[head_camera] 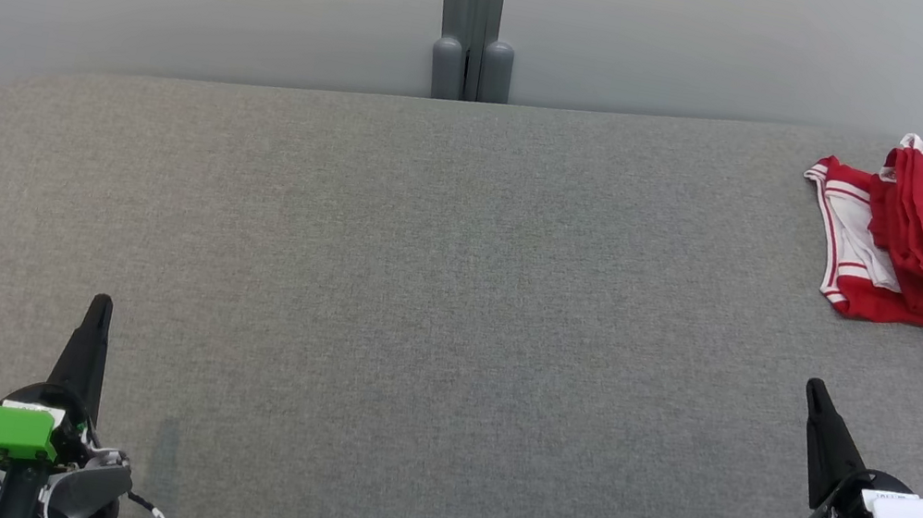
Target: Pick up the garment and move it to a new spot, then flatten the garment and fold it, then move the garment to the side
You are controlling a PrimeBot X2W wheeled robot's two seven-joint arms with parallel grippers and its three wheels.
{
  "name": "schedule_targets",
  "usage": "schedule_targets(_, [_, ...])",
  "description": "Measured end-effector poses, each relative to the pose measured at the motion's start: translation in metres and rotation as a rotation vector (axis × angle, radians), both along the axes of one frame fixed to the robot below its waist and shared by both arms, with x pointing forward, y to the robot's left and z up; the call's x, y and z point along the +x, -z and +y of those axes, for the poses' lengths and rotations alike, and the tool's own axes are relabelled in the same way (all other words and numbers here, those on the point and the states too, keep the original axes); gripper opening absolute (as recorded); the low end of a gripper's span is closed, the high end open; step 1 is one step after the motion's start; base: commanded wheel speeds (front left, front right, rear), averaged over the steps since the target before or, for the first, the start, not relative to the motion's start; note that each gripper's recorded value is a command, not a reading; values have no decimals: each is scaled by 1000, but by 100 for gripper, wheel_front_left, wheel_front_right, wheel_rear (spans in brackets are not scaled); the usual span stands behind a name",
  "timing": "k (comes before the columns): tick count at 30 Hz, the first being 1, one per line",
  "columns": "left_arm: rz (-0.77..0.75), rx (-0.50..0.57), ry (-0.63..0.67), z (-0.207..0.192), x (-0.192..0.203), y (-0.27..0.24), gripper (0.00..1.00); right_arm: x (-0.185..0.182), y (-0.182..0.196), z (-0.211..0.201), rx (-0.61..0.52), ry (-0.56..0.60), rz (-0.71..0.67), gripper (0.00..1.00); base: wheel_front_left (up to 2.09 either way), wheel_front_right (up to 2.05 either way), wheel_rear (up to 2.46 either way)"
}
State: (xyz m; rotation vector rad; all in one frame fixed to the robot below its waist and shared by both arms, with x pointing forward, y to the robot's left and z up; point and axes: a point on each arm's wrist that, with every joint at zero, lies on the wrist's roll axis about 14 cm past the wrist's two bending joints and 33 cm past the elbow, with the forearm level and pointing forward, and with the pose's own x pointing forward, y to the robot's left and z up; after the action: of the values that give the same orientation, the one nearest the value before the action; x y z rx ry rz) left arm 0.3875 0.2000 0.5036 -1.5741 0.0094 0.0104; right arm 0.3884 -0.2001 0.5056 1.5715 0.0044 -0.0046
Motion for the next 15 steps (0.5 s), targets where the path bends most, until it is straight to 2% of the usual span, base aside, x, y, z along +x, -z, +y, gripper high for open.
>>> schedule_targets(15, [0, 0, 0, 0, 0, 0, 0, 0, 0, 0, 0, 0, 0, 0, 0, 0, 0])
